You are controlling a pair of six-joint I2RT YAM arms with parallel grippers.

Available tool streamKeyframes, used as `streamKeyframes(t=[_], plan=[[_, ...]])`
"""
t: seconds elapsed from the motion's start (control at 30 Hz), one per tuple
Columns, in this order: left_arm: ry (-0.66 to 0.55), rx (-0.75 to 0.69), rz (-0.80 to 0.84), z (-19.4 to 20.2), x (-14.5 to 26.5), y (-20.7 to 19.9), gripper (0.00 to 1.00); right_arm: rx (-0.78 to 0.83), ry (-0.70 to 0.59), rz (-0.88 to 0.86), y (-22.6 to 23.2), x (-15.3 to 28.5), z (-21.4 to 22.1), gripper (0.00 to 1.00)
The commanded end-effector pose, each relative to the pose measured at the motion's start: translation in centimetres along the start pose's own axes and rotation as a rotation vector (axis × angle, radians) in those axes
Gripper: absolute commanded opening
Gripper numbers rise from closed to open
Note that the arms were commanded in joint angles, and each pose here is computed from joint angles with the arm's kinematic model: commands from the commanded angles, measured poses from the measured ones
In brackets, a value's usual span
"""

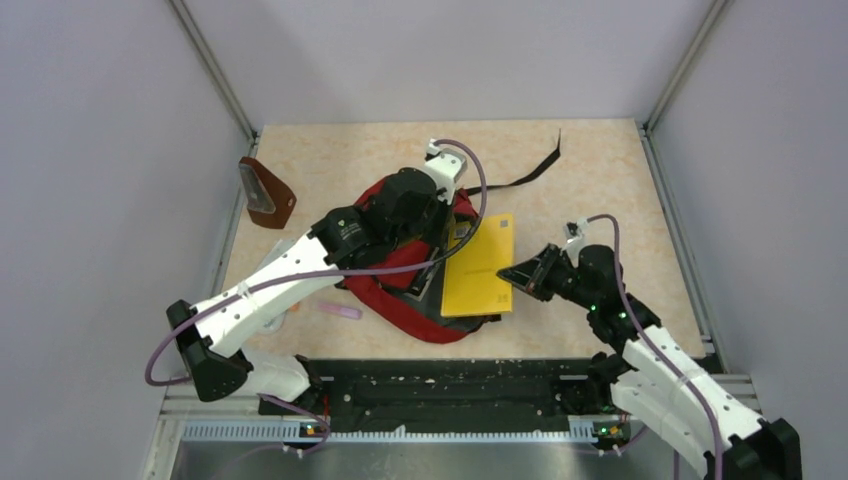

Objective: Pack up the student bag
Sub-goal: Place the book in the student bag.

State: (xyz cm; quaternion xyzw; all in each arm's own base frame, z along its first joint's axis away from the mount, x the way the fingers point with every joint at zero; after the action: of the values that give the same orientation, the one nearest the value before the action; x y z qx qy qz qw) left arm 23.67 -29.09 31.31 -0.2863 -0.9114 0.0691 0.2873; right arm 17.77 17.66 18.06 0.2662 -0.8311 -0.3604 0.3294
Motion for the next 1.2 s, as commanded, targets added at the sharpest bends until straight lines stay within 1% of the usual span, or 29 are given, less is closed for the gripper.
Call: streamKeyframes(t=[0.0, 0.1, 0.17, 0.3, 0.47, 0.53, 0.6, 0.67, 0.7, 0.77, 0.8, 0.9, 0.93, 0.97, 1.0, 1.03, 1.07, 1.13, 1.17], plan=[[-0.089, -0.008, 0.19, -2.5, 2.0, -2.5, 0.0, 0.049, -0.199, -0.283, 7.0, -0.6, -5.8, 0.0], [-0.083, 0.002, 0.207, -2.2, 2.0, -2.4, 0.0, 0.083, -0.258, -0.28, 7.9, -2.1, -7.2, 0.0], [-0.087, 0.028, 0.232, -2.4, 2.0, -2.6, 0.0, 0.061, -0.3, -0.265, 8.0, -3.2, -7.3, 0.0], [-0.074, 0.079, 0.324, -2.5, 2.1, -4.0, 0.0, 0.039, -0.361, -0.192, 7.3, -6.3, -6.1, 0.0], [-0.058, 0.115, 0.311, -2.1, 0.9, -3.8, 0.0, -0.003, -0.427, -0.155, 7.0, -9.8, -5.0, 0.0], [-0.055, 0.118, 0.314, -2.0, 0.8, -3.8, 0.0, 0.024, -0.457, -0.146, 7.4, -11.2, -5.0, 0.0], [-0.059, 0.119, 0.307, -1.8, 0.6, -3.6, 0.0, 0.091, -0.448, -0.115, 7.8, -13.4, -4.8, 0.0], [-0.065, 0.123, 0.291, -1.7, 0.5, -3.2, 0.0, 0.176, -0.37, -0.087, 7.8, -16.0, -3.9, 0.0], [-0.067, 0.126, 0.285, -1.7, 0.5, -2.9, 0.0, 0.207, -0.322, -0.072, 7.4, -17.1, -3.1, 0.09], [-0.075, 0.132, 0.274, -1.7, 0.5, -2.4, 0.0, 0.243, -0.268, -0.033, 6.1, -18.3, -2.0, 0.37], [-0.081, 0.137, 0.268, -1.7, 0.6, -2.2, 0.0, 0.25, -0.258, -0.018, 5.5, -18.4, -1.6, 0.47], [-0.095, 0.149, 0.246, -1.6, 0.5, -1.3, 0.01, 0.275, -0.263, 0.009, 4.1, -17.2, -1.2, 0.73], [-0.095, 0.152, 0.237, -1.4, 0.3, -1.0, 0.03, 0.288, -0.267, 0.026, 3.7, -16.6, -1.1, 0.77], [-0.096, 0.155, 0.229, -1.3, 0.3, -0.8, 0.05, 0.301, -0.27, 0.049, 3.3, -15.9, -1.2, 0.79], [-0.095, 0.155, 0.222, -1.2, 0.1, -0.6, 0.09, 0.317, -0.277, 0.072, 2.8, -15.1, -1.3, 0.8], [-0.094, 0.153, 0.22, -1.1, 0.0, -0.4, 0.18, 0.329, -0.282, 0.099, 2.2, -14.3, -1.3, 0.81], [-0.092, 0.147, 0.217, -0.9, -0.1, -0.3, 0.32, 0.338, -0.295, 0.12, 1.9, -13.3, -1.6, 0.82], [-0.093, 0.136, 0.203, -0.6, -0.3, 0.2, 0.63, 0.354, -0.312, 0.175, 0.6, -11.4, -1.7, 0.82], [-0.094, 0.135, 0.192, -0.4, -0.5, 0.5, 0.73, 0.363, -0.318, 0.21, -0.4, -10.4, -1.5, 0.82]])
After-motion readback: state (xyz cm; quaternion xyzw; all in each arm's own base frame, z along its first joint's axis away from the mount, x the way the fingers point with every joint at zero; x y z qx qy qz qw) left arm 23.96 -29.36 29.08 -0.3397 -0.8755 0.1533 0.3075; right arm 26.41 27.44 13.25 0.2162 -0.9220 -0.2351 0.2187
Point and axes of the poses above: each gripper's point midway between its finger pads, its own x axis back along the fingers, its own y axis along the line the jaws close on, z = x × y, the point moved 3 cm from there along x, back along the fingers, and after that the axes turned 12 degrees about x, right-handed, at the moved point
